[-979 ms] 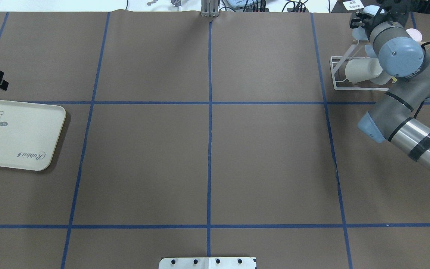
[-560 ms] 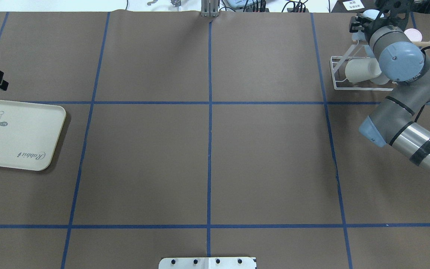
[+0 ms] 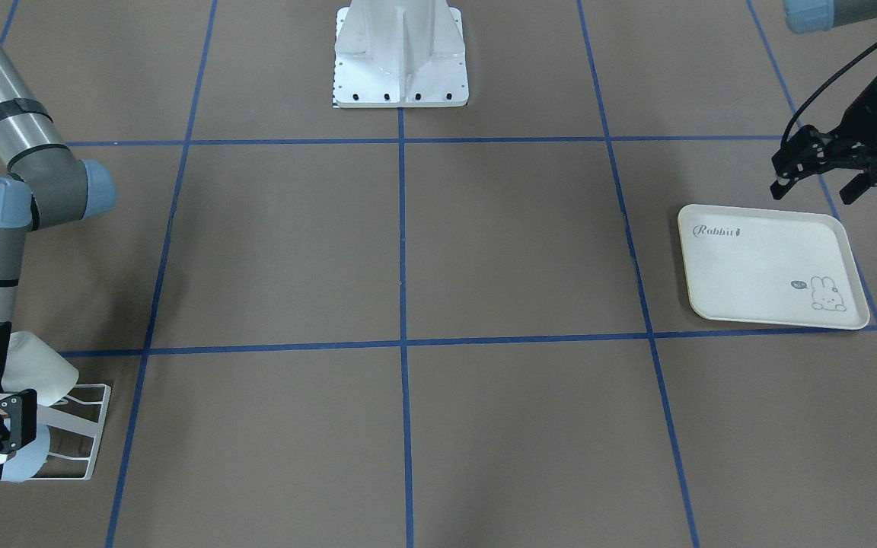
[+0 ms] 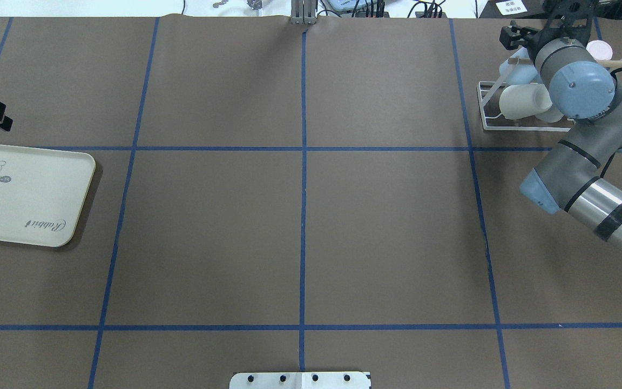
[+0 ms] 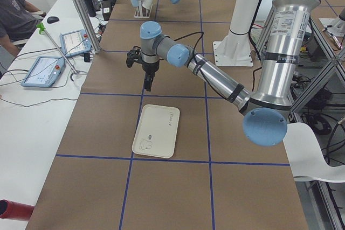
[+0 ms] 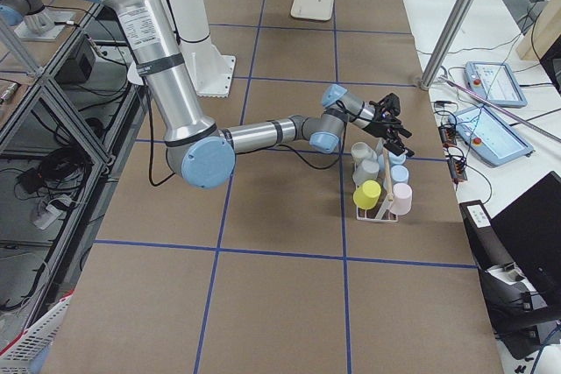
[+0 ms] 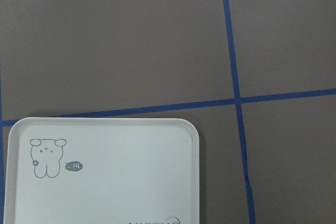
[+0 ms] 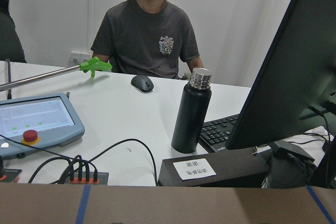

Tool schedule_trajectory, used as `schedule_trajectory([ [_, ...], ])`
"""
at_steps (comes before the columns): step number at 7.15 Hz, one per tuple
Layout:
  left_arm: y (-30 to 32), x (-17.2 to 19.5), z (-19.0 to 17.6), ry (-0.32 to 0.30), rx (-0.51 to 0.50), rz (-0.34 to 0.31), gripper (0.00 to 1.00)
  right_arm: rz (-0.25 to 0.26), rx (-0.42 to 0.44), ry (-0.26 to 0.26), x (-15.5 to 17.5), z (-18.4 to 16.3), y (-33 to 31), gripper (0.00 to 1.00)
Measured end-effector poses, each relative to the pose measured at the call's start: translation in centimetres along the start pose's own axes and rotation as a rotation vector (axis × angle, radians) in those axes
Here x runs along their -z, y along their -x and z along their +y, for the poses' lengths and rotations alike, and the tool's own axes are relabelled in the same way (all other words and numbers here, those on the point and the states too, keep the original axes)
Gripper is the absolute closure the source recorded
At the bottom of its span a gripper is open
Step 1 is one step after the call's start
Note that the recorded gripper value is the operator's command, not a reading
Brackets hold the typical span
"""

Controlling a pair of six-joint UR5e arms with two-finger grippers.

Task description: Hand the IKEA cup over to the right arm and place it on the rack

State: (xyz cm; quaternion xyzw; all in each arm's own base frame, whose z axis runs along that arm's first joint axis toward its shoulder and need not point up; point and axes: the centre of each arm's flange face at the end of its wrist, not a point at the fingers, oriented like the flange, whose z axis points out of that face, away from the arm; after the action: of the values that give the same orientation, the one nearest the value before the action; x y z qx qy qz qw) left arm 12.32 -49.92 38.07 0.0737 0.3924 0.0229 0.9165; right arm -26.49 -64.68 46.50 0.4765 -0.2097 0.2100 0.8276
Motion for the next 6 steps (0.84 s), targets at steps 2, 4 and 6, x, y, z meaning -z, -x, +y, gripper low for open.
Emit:
schedule_trajectory([
  [2,0.0,0.0,0.0,-0.001,0.0,0.0,0.0,-0.014,0.001,-0.003,0.5,-0.6,0.3,0.0],
  [4,0.0,0.2,0.0,0.0,-0.002,0.008,0.0,-0.048,-0.002,0.008,1.2,-2.8,0.0,0.0],
  [6,0.8,1.1,-0.3,-0.015,0.0,0.012,0.0,-0.074,0.012,0.069,1.5,-7.2,-2.9,0.0],
])
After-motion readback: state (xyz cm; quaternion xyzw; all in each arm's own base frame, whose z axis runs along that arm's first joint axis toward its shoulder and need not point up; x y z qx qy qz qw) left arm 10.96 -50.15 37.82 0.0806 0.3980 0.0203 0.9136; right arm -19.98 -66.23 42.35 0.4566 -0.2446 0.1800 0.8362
